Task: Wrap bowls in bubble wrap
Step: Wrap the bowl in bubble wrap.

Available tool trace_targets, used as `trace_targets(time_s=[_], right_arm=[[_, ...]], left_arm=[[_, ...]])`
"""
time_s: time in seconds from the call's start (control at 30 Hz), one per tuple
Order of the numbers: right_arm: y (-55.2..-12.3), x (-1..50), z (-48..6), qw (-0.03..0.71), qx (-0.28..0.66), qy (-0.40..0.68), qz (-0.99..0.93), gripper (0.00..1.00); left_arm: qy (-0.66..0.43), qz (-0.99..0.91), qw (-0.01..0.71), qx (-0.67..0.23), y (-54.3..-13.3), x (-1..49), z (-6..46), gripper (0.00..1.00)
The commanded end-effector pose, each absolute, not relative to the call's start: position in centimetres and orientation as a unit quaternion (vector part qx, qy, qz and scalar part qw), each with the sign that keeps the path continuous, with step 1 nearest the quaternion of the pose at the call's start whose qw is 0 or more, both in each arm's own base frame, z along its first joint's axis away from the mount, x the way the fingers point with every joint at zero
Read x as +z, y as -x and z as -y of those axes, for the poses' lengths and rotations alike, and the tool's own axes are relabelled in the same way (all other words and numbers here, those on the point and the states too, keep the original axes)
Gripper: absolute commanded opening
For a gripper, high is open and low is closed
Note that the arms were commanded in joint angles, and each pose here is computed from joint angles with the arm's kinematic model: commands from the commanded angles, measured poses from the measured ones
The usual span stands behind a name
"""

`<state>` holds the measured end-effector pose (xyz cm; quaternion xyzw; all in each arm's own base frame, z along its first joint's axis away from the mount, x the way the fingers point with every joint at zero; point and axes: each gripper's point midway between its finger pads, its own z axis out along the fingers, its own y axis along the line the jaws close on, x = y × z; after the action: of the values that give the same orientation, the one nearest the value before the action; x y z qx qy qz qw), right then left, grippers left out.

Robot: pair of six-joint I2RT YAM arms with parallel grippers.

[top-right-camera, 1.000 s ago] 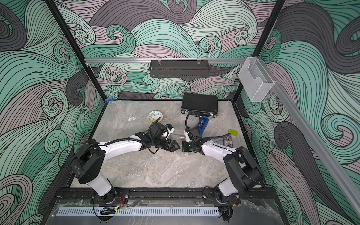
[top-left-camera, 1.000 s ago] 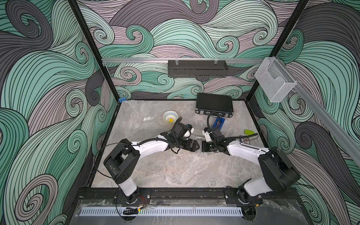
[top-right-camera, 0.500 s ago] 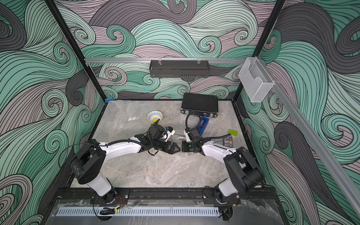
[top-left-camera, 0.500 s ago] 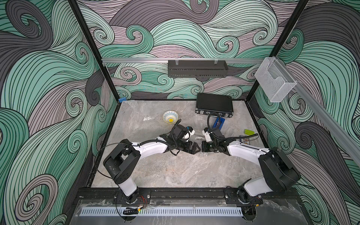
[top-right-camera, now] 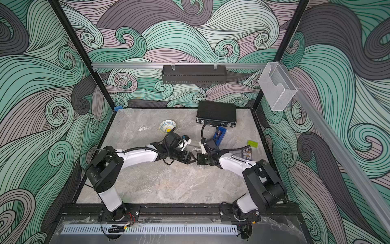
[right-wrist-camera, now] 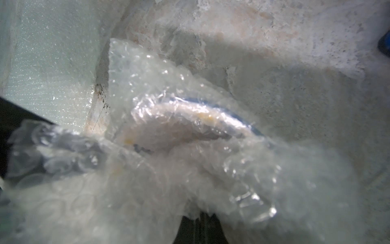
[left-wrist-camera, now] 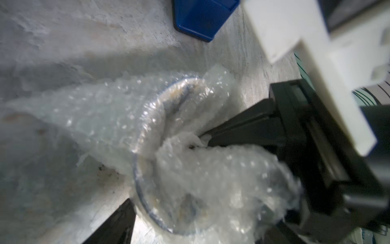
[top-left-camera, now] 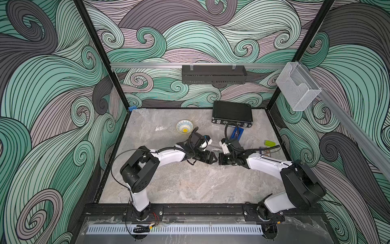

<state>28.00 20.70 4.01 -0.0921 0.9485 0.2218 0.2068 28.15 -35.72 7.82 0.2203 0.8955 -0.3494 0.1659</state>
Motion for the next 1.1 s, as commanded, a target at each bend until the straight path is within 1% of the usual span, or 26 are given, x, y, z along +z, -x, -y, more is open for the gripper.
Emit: trace_targets(time_s=[0.0, 0.13, 0.27, 0.33, 0.47, 0.63, 0.73, 0.8, 0.87, 0.93, 1.0, 1.07], right_arm=[[-26.6, 2.3, -19.2, 0.178, 0.194, 0.087, -0.961, 0.0], [-26.6, 2.6, -19.2, 0.179, 0.197, 0.086, -0.96, 0.0], [-26.4, 3.3, -19.3, 0.181, 0.201, 0.088, -0.959, 0.0], [-26.4, 3.9, -19.2, 0.187, 0.204, 0.088, -0.957, 0.0], [-26.4, 5.0, -19.1, 0.202, 0.206, 0.089, -0.953, 0.0], [-26.4, 6.3, -18.8, 0.217, 0.204, 0.092, -0.95, 0.07], [-26.6, 7.2, -18.5, 0.226, 0.197, 0.097, -0.949, 0.19], [-26.8, 8.4, -18.5, 0.244, 0.2, 0.101, -0.944, 0.26], [-27.1, 9.9, -18.5, 0.266, 0.206, 0.105, -0.936, 0.35], [-27.3, 11.2, -18.6, 0.287, 0.212, 0.112, -0.928, 0.42], [-27.4, 12.3, -18.8, 0.303, 0.22, 0.118, -0.92, 0.44], [-27.3, 13.4, -19.2, 0.318, 0.237, 0.124, -0.909, 0.42]], left_arm=[[-0.201, -0.902, 0.172, -0.341, -29.7, 7.5, 35.7, 0.82], [-0.171, -0.909, 0.18, -0.335, -30.9, 6.7, 34.6, 0.74], [-0.159, -0.918, 0.172, -0.321, -31.5, 5.1, 34.1, 0.67], [-0.156, -0.919, 0.173, -0.318, -31.7, 4.8, 34.0, 0.65], [-0.155, -0.921, 0.172, -0.313, -32.0, 4.4, 34.1, 0.64], [-0.156, -0.921, 0.169, -0.315, -32.0, 4.2, 34.2, 0.61], [-0.156, -0.921, 0.167, -0.316, -31.9, 4.2, 34.2, 0.6], [-0.157, -0.92, 0.167, -0.317, -31.9, 4.1, 34.2, 0.6], [-0.158, -0.92, 0.165, -0.318, -31.9, 4.1, 34.3, 0.59], [-0.16, -0.919, 0.165, -0.319, -31.9, 4.2, 34.4, 0.59], [-0.16, -0.919, 0.164, -0.321, -31.8, 4.3, 34.5, 0.58], [-0.162, -0.919, 0.164, -0.321, -31.9, 4.4, 34.5, 0.58]])
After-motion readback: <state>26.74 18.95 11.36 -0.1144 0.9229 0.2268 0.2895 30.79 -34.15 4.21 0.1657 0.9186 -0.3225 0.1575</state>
